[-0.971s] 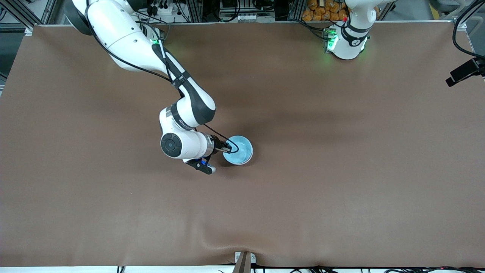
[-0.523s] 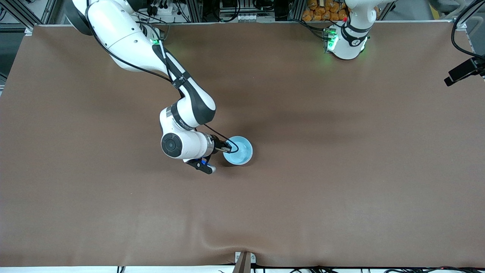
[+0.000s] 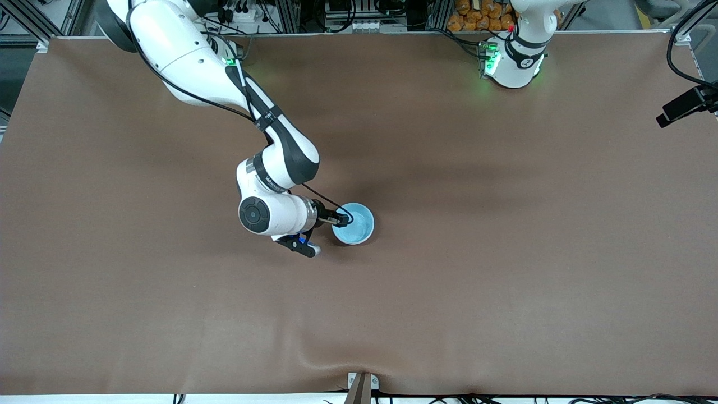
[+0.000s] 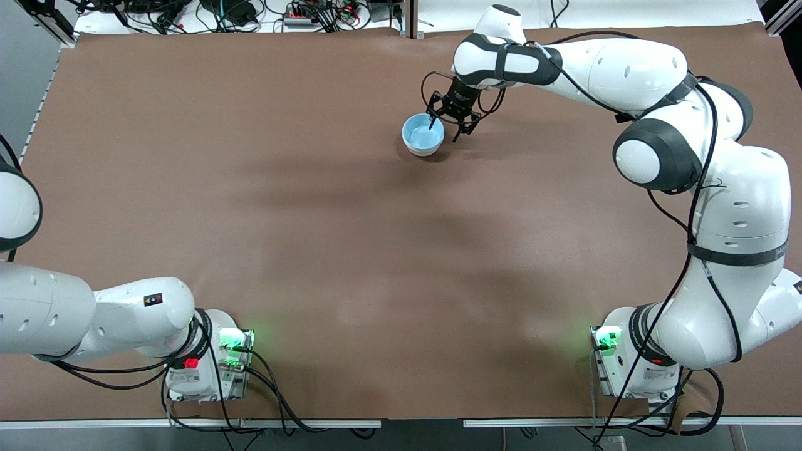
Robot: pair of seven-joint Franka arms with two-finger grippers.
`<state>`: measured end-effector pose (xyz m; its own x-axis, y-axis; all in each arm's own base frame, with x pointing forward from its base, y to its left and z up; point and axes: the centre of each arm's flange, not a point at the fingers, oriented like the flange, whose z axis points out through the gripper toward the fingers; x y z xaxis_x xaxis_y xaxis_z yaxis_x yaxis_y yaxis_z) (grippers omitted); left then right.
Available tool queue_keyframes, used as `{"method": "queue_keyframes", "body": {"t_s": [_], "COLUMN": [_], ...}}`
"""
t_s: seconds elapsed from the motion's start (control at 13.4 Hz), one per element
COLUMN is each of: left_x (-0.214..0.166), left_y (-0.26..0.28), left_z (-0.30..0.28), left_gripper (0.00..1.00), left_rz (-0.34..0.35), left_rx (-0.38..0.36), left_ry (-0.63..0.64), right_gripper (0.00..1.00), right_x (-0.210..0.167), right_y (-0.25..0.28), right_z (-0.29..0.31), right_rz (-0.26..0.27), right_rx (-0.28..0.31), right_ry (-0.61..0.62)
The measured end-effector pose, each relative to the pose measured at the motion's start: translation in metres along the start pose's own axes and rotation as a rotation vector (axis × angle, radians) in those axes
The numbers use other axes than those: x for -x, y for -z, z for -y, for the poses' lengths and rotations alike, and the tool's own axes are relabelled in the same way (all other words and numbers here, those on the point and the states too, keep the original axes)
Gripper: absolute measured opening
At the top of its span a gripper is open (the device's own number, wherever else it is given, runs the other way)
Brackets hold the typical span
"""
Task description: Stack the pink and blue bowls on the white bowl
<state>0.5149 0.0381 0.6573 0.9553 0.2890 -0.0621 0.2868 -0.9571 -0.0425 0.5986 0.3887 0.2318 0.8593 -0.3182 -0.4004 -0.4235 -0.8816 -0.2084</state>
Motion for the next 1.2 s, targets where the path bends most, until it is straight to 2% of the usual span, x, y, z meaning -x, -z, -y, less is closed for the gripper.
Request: {"method": "queue_keyframes", "body": {"t_s": [0.07, 0.15, 0.6, 0.82, 1.05, 1.2], "left_x": [0.0, 0.0, 0.002, 0.003, 0.007, 0.01], "left_y": [0.0, -0.001, -0.001, -0.001, -0.001, 0.0], "left_z": [0.0, 0.0, 0.0, -0.002, -0.015, -0.029], "left_gripper": [1.0, 1.0, 1.0, 1.0, 1.0, 1.0], "left_rz": [0.001, 0.004, 0.015, 0.016, 0.014, 0.013], "left_rx": [0.0, -0.001, -0.004, -0.004, -0.007, -0.011], "left_ry": [0.0, 0.0, 0.0, -0.004, -0.031, -0.057], "right_gripper": [0.98, 1.0, 1.0, 1.0, 1.0, 1.0], "right_x": [0.0, 0.0, -0.002, -0.014, -0.01, 0.002], "right_y": [0.0, 0.0, 0.009, 0.043, 0.114, 0.173], "right_z": [0.0, 0.0, 0.004, -0.002, -0.024, -0.045], "right_rz": [0.0, 0.0, -0.016, -0.069, -0.101, -0.089], "right_rx": [0.0, 0.0, -0.013, -0.014, 0.104, 0.155], "right_ry": [0.001, 0.001, 0.014, 0.085, 0.185, 0.236]}}
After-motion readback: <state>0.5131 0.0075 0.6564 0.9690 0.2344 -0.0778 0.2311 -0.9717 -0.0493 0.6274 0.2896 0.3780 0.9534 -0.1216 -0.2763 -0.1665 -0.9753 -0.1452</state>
